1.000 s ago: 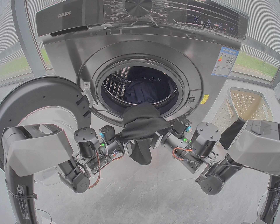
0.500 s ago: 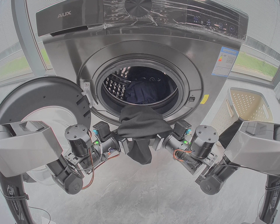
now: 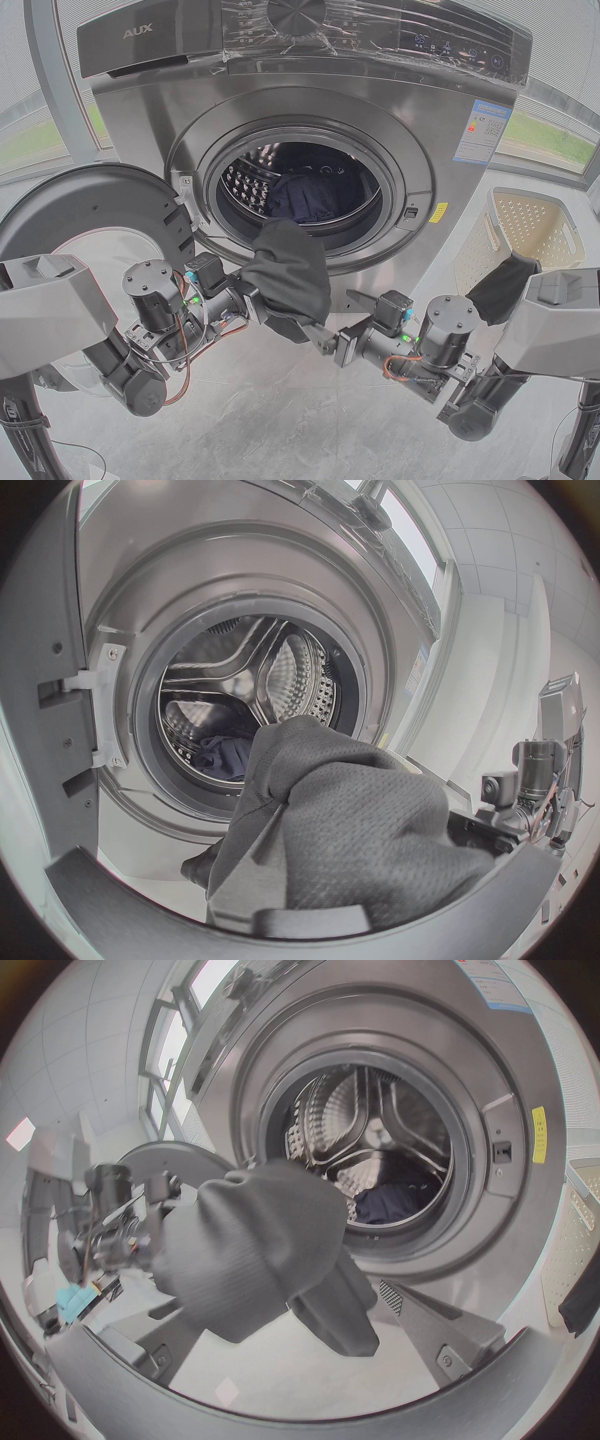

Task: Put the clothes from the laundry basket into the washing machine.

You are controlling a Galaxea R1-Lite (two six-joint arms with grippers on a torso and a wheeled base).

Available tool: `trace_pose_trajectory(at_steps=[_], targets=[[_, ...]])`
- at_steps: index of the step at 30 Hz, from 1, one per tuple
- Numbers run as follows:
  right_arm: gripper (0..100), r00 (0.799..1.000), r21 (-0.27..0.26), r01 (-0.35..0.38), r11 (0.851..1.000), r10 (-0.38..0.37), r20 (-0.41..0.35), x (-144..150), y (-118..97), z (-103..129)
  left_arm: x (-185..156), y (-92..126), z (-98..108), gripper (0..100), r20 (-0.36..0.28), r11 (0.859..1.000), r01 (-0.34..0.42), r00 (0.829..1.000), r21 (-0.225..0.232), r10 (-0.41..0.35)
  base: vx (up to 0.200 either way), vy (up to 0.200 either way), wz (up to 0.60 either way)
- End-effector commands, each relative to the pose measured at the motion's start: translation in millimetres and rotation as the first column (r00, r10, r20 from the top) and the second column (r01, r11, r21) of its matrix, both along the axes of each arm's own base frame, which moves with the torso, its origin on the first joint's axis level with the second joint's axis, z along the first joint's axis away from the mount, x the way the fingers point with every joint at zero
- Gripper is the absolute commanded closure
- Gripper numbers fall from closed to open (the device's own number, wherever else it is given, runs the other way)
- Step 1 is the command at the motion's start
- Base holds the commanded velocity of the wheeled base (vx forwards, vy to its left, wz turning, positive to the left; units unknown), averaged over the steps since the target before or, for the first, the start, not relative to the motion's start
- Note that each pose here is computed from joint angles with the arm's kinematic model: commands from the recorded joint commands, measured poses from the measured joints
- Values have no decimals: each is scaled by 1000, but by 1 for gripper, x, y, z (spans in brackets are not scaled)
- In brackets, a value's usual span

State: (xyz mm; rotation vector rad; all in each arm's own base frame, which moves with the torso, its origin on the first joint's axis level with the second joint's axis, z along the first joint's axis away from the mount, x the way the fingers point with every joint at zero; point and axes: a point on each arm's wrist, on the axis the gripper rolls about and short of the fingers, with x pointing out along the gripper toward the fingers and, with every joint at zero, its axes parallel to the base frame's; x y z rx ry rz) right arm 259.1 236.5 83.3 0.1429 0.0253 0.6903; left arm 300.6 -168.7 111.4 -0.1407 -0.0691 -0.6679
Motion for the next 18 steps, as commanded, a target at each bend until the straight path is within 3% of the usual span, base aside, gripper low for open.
trace_pose_trajectory(at_steps=[1,5,10,14,18], targets=[[0,991,-78,-132,988,130,-36,-49,-13,3,-24,13,14,100,6,1000,1,1000,1,-1,0,0,0],[0,988,-103,-148,984,143,-56,-64,-26,4,-44,24,21,100,-1,1000,6,1000,4,-6,0,0,0],[0,993,-72,-117,991,114,-43,-65,-36,15,-67,36,28,100,-2,1000,11,1000,3,-11,0,0,0],[0,1000,-58,-3,998,2,-17,-44,-58,21,-76,44,30,100,10,1000,-3,1000,25,2,0,0,0],[0,999,-56,45,997,-46,-21,-35,-68,21,-78,44,27,100,8,999,-1,1000,42,0,0,0,0]])
